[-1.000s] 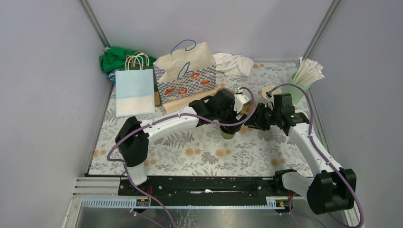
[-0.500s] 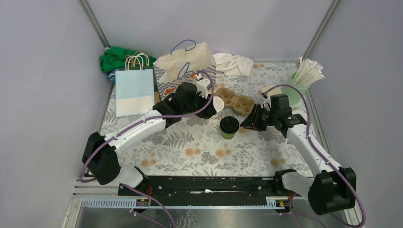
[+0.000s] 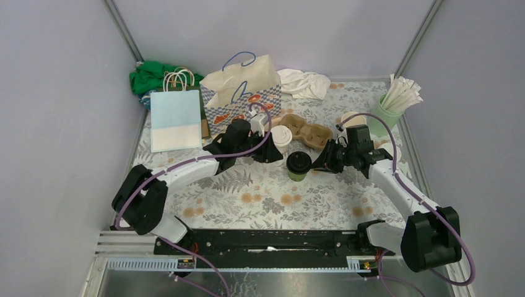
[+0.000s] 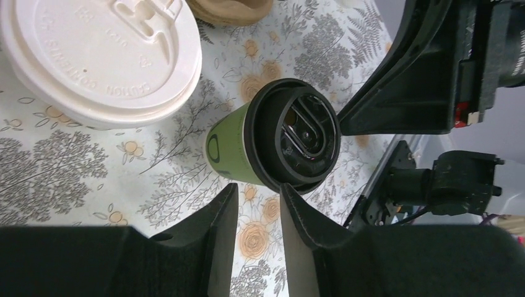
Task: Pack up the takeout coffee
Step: Close the cup lid on the coffee cup.
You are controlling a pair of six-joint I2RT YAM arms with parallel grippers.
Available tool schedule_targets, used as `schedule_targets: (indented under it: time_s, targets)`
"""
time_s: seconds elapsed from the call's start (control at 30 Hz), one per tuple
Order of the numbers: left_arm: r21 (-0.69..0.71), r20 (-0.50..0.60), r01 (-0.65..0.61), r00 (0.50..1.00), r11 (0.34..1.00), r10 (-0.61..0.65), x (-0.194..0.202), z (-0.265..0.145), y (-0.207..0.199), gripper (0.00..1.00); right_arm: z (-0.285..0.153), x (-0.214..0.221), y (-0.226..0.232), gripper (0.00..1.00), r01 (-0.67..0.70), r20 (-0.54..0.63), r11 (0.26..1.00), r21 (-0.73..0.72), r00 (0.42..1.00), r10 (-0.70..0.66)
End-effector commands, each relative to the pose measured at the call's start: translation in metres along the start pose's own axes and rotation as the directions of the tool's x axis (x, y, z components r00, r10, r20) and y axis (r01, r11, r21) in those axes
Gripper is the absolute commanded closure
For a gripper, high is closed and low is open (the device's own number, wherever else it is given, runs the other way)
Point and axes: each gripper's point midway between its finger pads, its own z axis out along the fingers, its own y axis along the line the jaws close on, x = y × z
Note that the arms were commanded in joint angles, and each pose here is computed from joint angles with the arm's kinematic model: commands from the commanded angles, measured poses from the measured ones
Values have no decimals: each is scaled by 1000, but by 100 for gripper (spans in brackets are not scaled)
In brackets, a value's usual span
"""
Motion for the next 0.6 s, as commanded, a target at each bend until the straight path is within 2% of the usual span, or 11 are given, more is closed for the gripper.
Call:
schedule_targets:
  time_s: [0.0,0.57]
  targets:
    - [123,63,10,998,992,-18,-18,6,-18,64,3,0,2,73,9,1,1000,-13,1000,-9]
    - [142,-8,81,997,987,-81,4,25,-6,68,4,-1,5,73,7,-1,1000,-24,1000,-7]
